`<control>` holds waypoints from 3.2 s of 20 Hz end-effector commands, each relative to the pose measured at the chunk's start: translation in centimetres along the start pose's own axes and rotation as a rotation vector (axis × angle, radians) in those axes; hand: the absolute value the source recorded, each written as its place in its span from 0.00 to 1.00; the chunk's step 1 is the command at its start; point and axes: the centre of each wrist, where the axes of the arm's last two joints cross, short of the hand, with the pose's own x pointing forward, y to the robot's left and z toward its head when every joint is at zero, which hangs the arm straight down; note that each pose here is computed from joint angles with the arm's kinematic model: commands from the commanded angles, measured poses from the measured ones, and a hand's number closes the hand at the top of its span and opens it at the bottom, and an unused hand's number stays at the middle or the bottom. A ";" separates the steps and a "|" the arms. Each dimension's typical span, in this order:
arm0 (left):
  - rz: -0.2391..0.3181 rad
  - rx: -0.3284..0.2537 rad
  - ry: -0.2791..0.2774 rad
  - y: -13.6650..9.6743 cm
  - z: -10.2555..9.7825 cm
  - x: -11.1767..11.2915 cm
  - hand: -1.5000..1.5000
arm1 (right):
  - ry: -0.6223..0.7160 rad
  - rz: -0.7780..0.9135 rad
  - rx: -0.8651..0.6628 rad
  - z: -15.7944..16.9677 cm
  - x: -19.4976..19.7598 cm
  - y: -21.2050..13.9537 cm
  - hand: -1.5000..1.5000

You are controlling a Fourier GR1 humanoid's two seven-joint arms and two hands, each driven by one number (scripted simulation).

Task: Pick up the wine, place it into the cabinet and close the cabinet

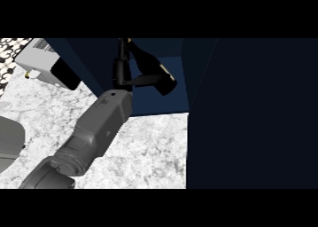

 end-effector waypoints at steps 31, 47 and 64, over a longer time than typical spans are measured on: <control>0.201 -0.065 0.070 -1.4 10.1 -1.9 0.00 | -0.010 -0.006 -0.025 1.7 1.9 1.1 0.00; 0.240 -0.077 0.011 -3.0 18.9 5.6 0.00 | -0.012 0.022 -0.076 3.8 2.5 0.1 0.00; 0.289 -0.113 0.007 3.6 25.6 11.5 0.00 | 0.038 -0.023 0.034 2.8 1.5 -0.2 0.00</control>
